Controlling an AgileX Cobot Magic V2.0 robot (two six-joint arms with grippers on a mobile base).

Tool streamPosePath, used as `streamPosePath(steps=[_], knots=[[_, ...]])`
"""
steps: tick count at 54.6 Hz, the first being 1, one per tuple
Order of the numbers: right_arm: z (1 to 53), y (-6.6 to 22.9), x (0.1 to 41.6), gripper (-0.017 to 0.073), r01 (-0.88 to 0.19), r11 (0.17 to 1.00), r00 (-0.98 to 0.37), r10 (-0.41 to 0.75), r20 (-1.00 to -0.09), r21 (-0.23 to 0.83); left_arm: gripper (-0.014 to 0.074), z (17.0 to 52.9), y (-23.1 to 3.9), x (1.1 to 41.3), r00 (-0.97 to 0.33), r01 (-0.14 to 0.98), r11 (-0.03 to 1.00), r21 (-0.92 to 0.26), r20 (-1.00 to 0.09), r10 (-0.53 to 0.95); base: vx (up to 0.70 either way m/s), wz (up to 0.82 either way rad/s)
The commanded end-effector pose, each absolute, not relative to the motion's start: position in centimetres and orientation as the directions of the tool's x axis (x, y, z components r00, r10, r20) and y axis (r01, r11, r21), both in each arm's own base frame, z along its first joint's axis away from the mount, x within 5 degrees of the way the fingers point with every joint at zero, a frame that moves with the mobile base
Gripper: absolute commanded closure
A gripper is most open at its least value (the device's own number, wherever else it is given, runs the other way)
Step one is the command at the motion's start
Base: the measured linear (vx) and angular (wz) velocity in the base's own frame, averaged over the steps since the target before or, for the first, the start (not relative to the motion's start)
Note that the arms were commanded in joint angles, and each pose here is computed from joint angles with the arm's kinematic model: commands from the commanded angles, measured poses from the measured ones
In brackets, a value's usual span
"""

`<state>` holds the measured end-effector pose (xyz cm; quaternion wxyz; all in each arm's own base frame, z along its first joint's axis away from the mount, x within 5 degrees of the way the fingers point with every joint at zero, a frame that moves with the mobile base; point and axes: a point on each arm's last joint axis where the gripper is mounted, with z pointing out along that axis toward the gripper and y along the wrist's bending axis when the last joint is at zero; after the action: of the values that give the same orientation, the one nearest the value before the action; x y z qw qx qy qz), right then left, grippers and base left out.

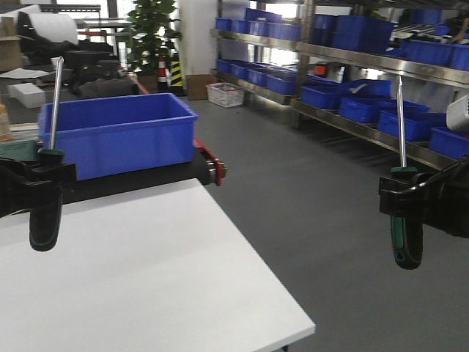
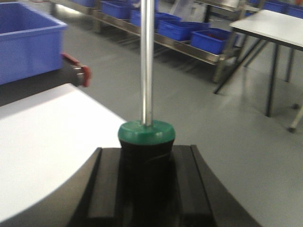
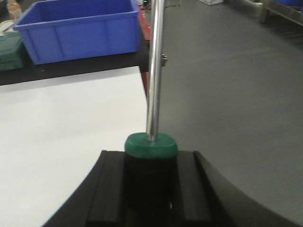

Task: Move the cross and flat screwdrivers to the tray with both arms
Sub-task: 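Drive the base away from the table, holding both screwdrivers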

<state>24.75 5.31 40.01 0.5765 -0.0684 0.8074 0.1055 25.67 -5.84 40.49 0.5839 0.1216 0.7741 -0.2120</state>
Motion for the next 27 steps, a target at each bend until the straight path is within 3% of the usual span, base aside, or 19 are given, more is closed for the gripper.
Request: streamPosePath(steps=[1, 27], knots=[[42.52, 4.94, 24.3, 0.0567, -0.223, 0.971, -0.189, 0.04, -0.981, 0.083, 0.0594, 42.8, -5.78, 24.98, -0.208, 0.429, 0.881, -0.198, -0.971, -0.117, -0.15, -0.68], [42.52, 4.94, 24.3, 0.0567, -0.223, 0.971, -0.189, 0.04, -0.981, 0.083, 0.0594, 42.8, -5.78, 24.97, -0.208, 0.43, 0.881, -0.198, -0.971, -0.117, -0.1, -0.67]])
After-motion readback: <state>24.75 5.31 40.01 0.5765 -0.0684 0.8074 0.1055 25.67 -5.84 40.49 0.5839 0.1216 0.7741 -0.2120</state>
